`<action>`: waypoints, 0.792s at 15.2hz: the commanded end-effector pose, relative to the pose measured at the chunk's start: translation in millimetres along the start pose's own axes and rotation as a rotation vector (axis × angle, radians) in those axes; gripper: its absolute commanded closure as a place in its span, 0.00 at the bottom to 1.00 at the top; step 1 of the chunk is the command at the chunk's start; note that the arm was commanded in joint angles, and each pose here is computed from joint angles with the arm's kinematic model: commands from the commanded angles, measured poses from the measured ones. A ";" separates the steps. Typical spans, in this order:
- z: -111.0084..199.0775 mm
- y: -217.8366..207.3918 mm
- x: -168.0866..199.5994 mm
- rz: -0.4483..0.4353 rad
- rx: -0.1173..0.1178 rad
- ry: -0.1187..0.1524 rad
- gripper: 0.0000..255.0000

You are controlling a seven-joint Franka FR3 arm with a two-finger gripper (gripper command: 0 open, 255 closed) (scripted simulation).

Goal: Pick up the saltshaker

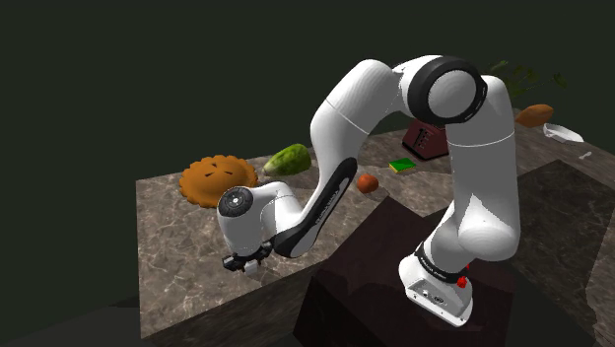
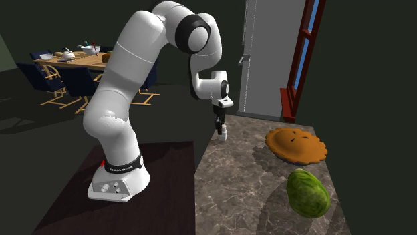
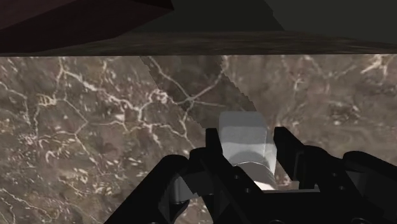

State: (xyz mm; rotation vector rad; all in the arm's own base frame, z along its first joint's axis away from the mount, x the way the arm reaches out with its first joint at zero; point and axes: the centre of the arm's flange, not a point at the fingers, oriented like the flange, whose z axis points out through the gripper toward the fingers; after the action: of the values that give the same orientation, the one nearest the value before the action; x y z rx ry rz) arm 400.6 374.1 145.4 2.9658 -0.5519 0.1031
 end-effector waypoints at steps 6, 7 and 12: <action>0.3 0.2 0.2 0.000 -0.001 0.000 1.00; -4.9 0.8 0.6 0.000 -0.001 0.000 1.00; -31.0 3.6 3.0 0.000 -0.001 0.000 1.00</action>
State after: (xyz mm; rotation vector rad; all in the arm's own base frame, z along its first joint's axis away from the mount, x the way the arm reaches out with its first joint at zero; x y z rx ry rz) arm 401.2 373.1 170.4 2.9655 -0.5523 0.1026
